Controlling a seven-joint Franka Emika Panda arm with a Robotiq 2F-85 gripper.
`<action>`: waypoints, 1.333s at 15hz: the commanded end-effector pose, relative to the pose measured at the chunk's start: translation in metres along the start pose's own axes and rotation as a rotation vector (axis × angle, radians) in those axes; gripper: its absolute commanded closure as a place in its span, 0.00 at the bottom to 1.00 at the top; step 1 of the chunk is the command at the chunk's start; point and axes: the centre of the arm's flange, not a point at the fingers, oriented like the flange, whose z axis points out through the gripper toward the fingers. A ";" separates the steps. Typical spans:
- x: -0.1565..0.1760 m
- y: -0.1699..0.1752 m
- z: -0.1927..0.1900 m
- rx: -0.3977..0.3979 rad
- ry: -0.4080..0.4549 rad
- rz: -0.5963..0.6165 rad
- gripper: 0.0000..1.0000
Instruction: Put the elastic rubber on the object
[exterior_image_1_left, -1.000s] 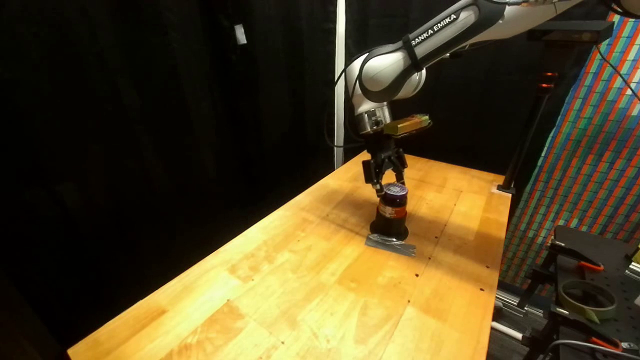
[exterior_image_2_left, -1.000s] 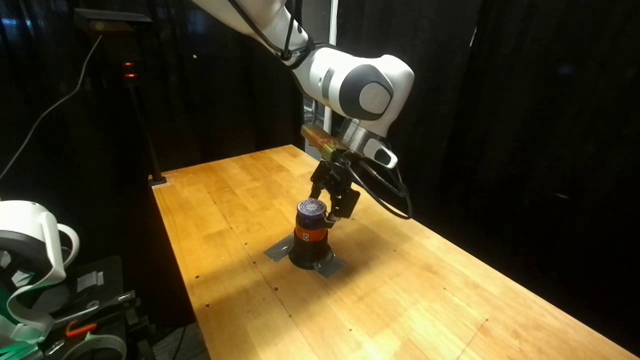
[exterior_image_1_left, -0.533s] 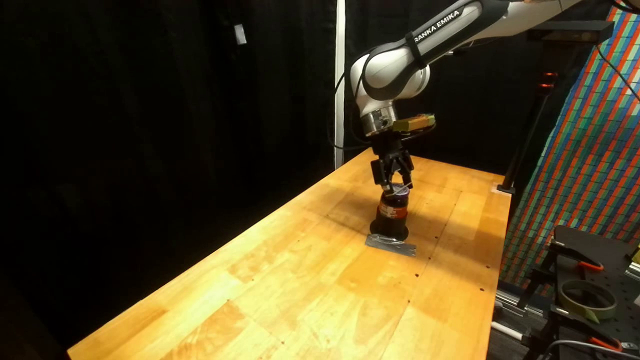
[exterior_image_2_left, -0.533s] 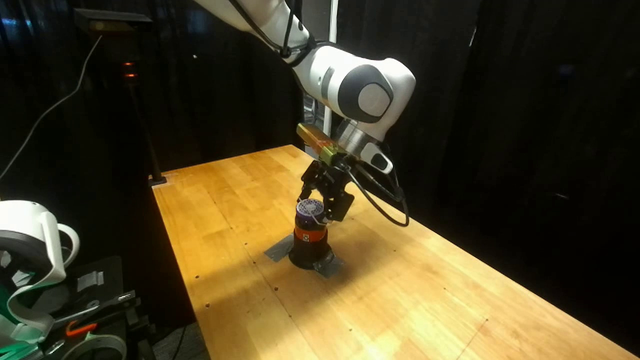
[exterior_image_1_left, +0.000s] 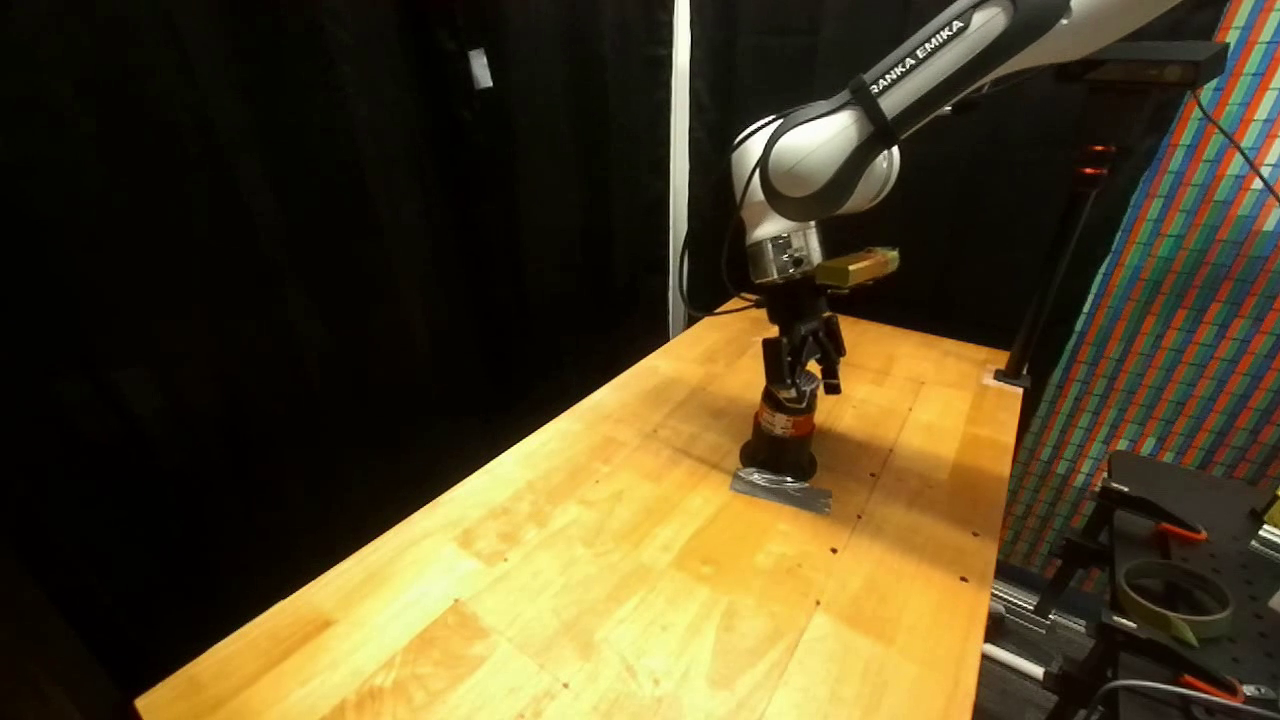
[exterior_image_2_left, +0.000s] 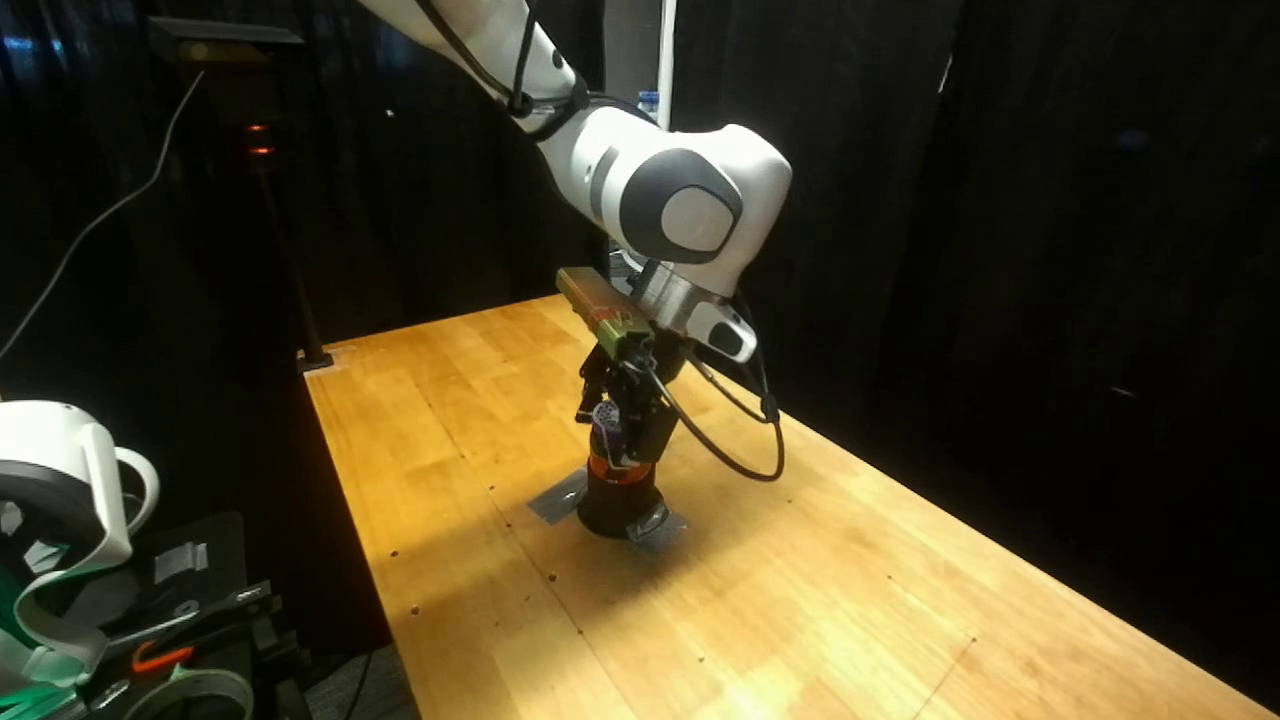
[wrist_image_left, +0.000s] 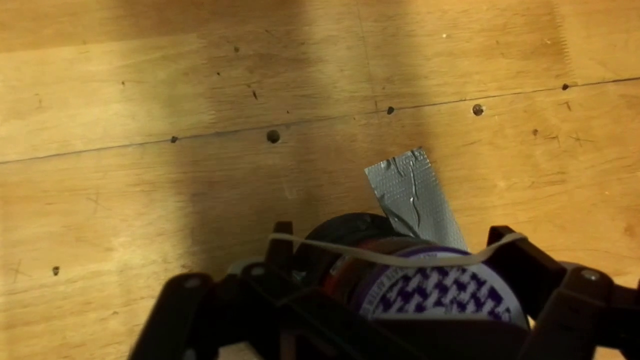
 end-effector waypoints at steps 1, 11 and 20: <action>-0.051 0.003 0.015 -0.020 0.054 0.017 0.00; -0.105 0.005 0.038 0.006 0.368 0.133 0.73; -0.153 0.000 0.064 0.119 0.824 0.279 0.89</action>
